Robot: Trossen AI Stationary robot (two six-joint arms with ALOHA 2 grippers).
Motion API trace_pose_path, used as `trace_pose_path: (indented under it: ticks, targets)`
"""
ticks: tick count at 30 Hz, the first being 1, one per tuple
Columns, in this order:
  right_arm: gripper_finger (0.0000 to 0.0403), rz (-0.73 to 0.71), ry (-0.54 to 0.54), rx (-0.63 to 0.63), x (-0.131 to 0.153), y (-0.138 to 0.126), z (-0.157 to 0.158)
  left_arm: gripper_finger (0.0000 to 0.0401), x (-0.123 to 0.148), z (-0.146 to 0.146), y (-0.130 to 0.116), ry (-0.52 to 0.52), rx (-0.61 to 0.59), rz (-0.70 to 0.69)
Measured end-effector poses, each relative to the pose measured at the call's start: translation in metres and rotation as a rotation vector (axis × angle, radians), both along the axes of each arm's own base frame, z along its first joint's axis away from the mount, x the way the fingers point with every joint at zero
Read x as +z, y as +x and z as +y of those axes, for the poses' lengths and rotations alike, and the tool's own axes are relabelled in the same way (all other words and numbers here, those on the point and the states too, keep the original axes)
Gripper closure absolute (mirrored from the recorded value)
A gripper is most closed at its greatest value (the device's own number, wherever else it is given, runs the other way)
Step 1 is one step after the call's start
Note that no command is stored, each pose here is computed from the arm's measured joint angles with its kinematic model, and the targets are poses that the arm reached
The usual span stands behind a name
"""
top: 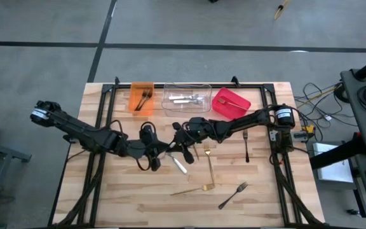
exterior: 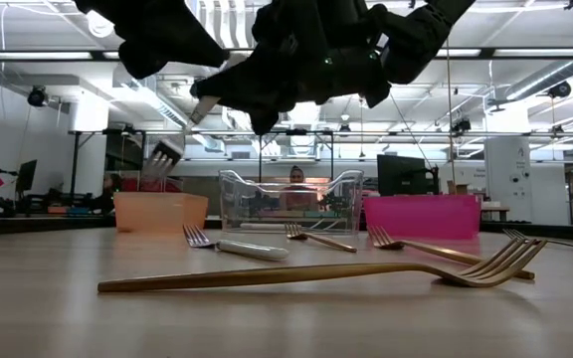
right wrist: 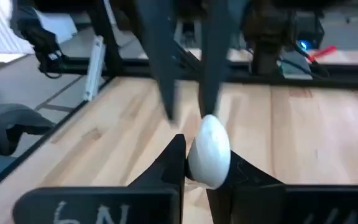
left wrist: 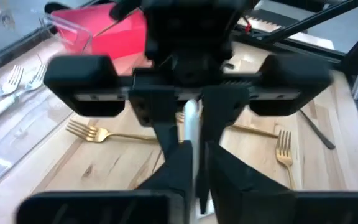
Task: Sort silverware by color (type)
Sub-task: Put the white fork into the transparent bin
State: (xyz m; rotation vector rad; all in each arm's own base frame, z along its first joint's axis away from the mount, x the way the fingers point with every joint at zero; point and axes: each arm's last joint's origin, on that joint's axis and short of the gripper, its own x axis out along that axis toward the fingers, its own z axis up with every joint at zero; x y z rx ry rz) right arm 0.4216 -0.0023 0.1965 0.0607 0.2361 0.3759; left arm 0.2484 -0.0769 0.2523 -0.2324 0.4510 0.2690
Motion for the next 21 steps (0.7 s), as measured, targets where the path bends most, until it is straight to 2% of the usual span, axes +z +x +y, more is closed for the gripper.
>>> trace_pose_path:
  ticks: [6,10,13,17,21]
  targets:
    - [0.0378,0.143,-0.077,-0.164,0.005,-0.004,-0.005,0.0306,0.01,0.003,-0.007,0.07,-0.04,-0.017]
    - [0.0378,0.251,-0.136,-0.251,0.013,-0.006,-0.008,0.0278,0.019,0.006,-0.015,0.184,-0.071,-0.02]
    - [0.0378,0.322,-0.171,-0.302,0.022,-0.008,-0.01,0.027,0.029,0.01,-0.021,0.295,-0.091,-0.031]
    - [0.0378,0.409,-0.234,-0.392,0.044,-0.009,-0.012,0.0269,0.041,0.018,-0.032,0.461,-0.023,-0.038]
    - [0.0378,0.514,-0.281,-0.471,0.066,-0.013,-0.013,0.0269,0.042,0.023,-0.043,0.564,-0.021,-0.025]
